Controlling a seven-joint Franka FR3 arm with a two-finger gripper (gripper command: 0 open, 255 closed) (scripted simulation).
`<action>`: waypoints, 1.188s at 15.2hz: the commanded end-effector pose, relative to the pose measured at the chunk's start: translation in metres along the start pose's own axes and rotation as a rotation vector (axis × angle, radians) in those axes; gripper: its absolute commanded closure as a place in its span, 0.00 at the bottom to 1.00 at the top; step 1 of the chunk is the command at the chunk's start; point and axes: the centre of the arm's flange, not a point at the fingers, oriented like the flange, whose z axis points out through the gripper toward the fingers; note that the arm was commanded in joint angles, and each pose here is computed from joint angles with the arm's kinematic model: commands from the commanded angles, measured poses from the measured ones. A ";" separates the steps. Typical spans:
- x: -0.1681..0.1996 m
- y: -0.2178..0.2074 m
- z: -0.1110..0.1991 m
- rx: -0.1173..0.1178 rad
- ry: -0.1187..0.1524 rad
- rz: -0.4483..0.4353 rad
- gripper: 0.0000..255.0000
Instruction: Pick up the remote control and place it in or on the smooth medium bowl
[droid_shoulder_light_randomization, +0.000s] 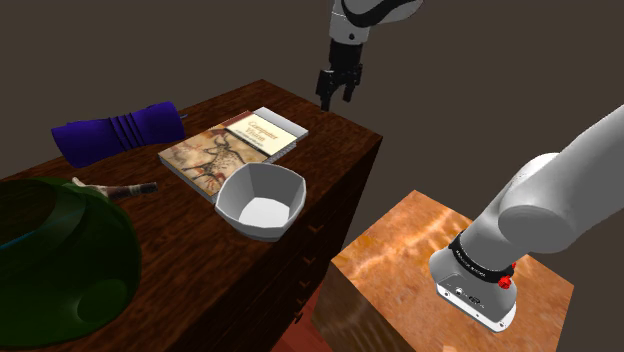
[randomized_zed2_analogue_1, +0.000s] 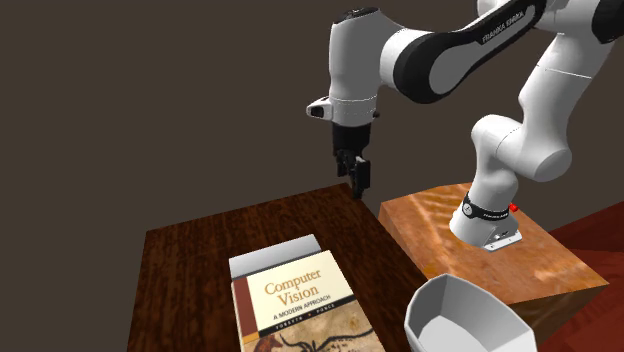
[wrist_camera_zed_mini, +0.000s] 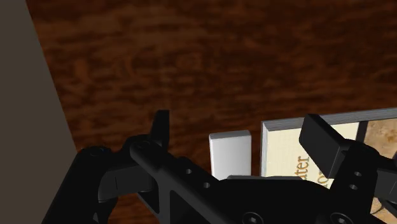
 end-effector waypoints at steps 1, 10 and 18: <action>0.021 -0.007 0.014 -0.004 0.006 0.005 0.00; 0.122 -0.032 0.065 -0.024 0.030 0.024 0.00; 0.191 -0.046 0.108 -0.036 0.046 0.036 0.00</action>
